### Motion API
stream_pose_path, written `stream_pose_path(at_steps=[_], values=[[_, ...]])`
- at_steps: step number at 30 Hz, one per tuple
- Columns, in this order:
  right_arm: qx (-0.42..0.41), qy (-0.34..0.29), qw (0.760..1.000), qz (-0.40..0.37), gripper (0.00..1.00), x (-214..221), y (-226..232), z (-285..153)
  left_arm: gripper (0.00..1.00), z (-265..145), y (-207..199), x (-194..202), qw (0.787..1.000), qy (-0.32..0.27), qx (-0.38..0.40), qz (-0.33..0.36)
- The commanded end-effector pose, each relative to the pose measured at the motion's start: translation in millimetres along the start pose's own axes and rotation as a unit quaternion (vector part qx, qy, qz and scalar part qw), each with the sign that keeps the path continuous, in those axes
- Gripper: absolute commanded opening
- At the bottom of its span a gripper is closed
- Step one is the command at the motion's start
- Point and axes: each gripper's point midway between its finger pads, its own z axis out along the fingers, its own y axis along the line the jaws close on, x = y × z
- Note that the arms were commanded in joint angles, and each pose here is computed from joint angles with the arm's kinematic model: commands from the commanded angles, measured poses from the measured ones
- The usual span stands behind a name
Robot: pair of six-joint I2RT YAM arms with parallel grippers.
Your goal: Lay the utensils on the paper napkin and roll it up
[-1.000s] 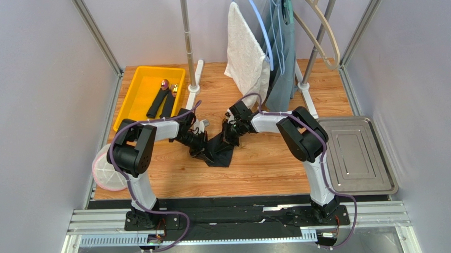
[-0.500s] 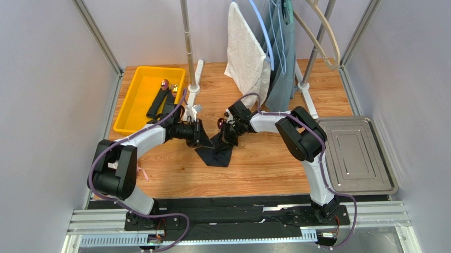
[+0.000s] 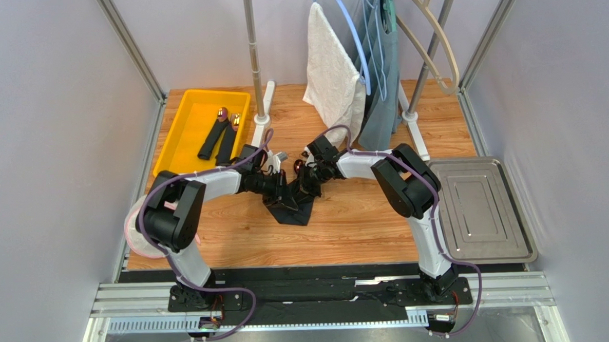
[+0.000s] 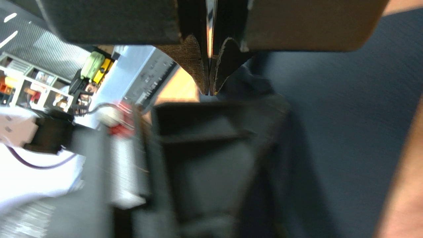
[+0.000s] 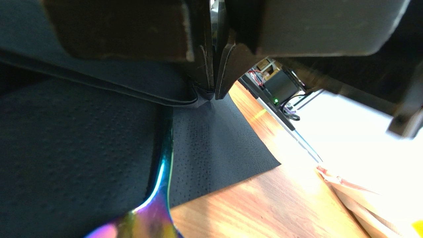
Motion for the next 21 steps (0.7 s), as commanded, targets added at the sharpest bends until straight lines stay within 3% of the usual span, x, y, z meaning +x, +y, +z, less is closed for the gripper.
stream_pose_path(at_steps=[1,4,11,18,21], values=[[0.000,-0.011,1.000,-0.019,0.09,-8,10,-1,0.05,7,20,-8,0.999,0.003,-0.039,-0.020],[-0.006,-0.016,0.999,-0.033,0.14,-7,21,-8,0.03,10,32,-2,0.997,0.016,-0.058,-0.040],[-0.017,-0.046,0.995,-0.084,0.40,-17,52,-37,0.00,11,48,9,0.994,0.032,-0.086,-0.062],[0.018,-0.069,0.989,-0.130,0.40,-24,54,-62,0.00,12,52,14,0.993,0.037,-0.088,-0.074],[0.035,-0.074,0.987,-0.141,0.28,-25,47,-63,0.00,12,51,13,0.993,0.035,-0.086,-0.073]])
